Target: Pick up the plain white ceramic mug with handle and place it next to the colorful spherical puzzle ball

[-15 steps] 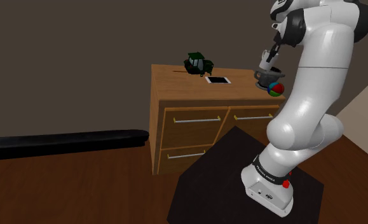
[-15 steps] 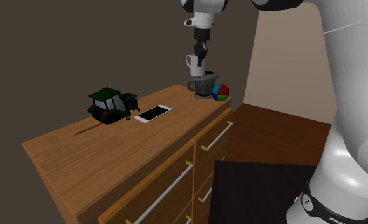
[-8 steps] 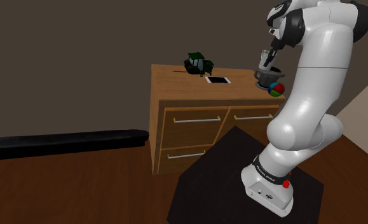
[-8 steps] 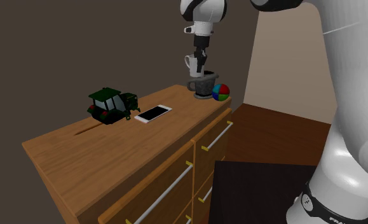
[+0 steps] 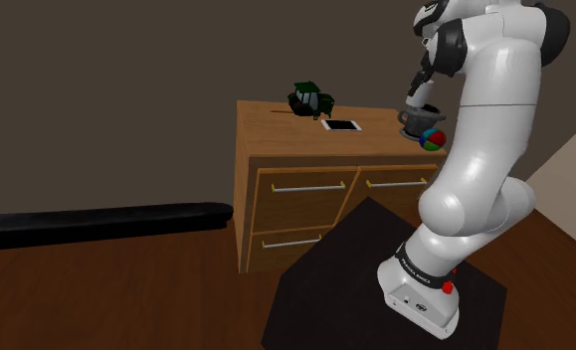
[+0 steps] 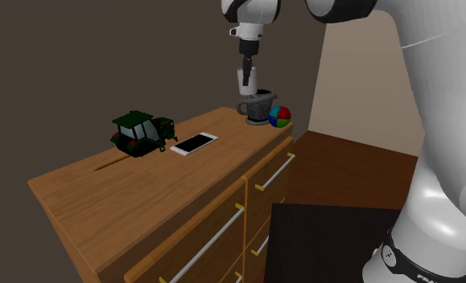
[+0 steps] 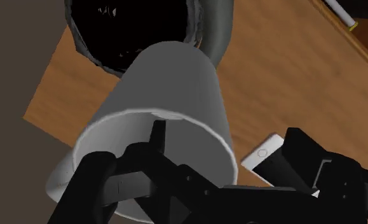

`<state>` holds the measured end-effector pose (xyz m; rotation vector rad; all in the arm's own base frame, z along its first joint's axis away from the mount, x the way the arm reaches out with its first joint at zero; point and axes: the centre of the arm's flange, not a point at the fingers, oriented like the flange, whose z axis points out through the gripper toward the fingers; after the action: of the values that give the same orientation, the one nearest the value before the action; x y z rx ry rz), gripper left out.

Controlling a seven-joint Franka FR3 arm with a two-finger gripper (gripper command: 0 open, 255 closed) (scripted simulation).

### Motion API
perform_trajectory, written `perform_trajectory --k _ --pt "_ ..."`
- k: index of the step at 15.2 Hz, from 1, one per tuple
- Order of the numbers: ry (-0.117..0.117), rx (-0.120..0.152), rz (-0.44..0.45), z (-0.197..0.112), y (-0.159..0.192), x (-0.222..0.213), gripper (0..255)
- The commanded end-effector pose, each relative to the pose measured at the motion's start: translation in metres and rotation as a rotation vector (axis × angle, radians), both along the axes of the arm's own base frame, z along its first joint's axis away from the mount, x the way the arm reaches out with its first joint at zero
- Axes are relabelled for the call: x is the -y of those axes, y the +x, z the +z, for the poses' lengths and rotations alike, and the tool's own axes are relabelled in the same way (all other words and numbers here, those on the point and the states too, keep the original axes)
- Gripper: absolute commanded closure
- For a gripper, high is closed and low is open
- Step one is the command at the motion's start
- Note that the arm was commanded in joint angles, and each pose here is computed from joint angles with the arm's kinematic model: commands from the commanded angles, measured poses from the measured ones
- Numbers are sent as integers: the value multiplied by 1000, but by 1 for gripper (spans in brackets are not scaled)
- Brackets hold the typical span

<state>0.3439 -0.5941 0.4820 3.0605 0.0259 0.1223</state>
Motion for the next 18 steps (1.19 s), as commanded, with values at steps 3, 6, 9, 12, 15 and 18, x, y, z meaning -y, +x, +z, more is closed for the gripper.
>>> perform_trajectory --k 3,6,9,12,15,18 --pt "-32 38 -452 40 23 14 0" --pt "-54 61 -737 67 34 29 0" --pt "-54 61 -737 51 34 32 0" --pt "-54 61 -737 36 35 34 0" --pt "-54 61 -737 27 35 36 0" --pt "-54 61 -737 27 35 36 0"
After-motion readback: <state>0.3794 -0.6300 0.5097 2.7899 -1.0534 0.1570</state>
